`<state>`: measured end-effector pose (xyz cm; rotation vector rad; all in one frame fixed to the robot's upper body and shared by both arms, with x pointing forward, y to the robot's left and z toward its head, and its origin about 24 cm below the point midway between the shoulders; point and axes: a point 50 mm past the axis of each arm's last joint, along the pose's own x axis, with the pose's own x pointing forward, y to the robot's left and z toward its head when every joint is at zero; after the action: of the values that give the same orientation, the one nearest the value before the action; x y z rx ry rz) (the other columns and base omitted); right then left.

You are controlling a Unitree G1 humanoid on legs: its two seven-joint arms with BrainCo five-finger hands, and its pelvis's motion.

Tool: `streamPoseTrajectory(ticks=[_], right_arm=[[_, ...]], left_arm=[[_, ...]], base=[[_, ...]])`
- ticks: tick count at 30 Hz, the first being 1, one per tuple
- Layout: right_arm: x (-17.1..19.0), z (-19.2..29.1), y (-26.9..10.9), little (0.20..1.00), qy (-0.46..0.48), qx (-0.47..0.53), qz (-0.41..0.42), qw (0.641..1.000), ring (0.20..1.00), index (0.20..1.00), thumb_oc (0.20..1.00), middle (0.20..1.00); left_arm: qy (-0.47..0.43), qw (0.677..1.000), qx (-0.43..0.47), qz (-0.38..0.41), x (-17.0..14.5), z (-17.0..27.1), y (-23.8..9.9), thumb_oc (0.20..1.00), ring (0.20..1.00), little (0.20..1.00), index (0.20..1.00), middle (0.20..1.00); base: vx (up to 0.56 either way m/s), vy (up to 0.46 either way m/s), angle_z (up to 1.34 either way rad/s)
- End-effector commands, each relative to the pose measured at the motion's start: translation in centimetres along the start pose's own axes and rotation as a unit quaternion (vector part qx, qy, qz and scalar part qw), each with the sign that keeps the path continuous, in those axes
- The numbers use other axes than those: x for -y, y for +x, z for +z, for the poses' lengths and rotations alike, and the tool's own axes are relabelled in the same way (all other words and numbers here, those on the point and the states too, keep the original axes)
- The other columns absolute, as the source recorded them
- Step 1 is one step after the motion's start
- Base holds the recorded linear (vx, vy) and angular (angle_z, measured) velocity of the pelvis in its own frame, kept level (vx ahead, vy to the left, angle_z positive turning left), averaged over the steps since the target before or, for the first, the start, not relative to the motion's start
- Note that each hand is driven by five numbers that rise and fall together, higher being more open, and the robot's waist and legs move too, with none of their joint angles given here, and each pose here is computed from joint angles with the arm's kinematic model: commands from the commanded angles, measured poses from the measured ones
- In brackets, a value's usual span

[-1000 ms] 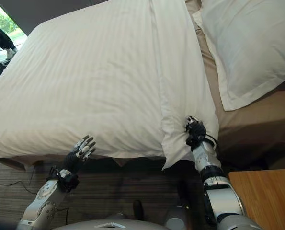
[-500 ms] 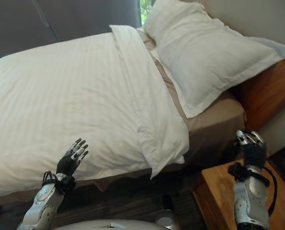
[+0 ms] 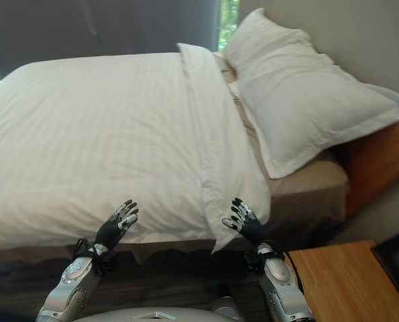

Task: Making the bed.

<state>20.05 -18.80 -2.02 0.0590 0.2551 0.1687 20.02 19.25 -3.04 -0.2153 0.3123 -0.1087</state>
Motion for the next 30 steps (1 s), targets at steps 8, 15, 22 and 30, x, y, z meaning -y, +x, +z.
streamPoseTrajectory(ticks=[8,15,22,30], right_arm=[[1.7,9.2,2.2,1.000,-0.040,0.193,-0.002,0.980,1.000,1.000,1.000,1.000],[4.4,4.9,-0.3,1.000,-0.036,0.108,-0.087,0.990,1.000,1.000,1.000,1.000],[3.2,2.7,-0.6,1.000,0.031,0.080,-0.115,0.990,1.000,1.000,1.000,1.000],[1.6,2.4,-0.1,1.000,0.010,0.063,-0.069,0.996,1.000,1.000,1.000,1.000]], left_arm=[[-0.008,0.995,0.093,0.043,-1.6,3.8,0.4,1.000,1.000,1.000,1.000,1.000],[-0.015,0.997,0.042,0.070,-2.4,0.7,-1.9,1.000,1.000,1.000,1.000,1.000],[-0.011,0.995,0.060,0.078,-2.1,1.3,-2.3,1.000,1.000,1.000,1.000,1.000],[-0.028,0.994,0.027,0.105,-2.5,-0.5,-3.7,1.000,1.000,1.000,1.000,1.000]], base=[[-0.27,-0.358,1.27],[-0.32,-0.130,1.20],[-0.05,0.107,1.10],[-0.05,0.048,-0.11]])
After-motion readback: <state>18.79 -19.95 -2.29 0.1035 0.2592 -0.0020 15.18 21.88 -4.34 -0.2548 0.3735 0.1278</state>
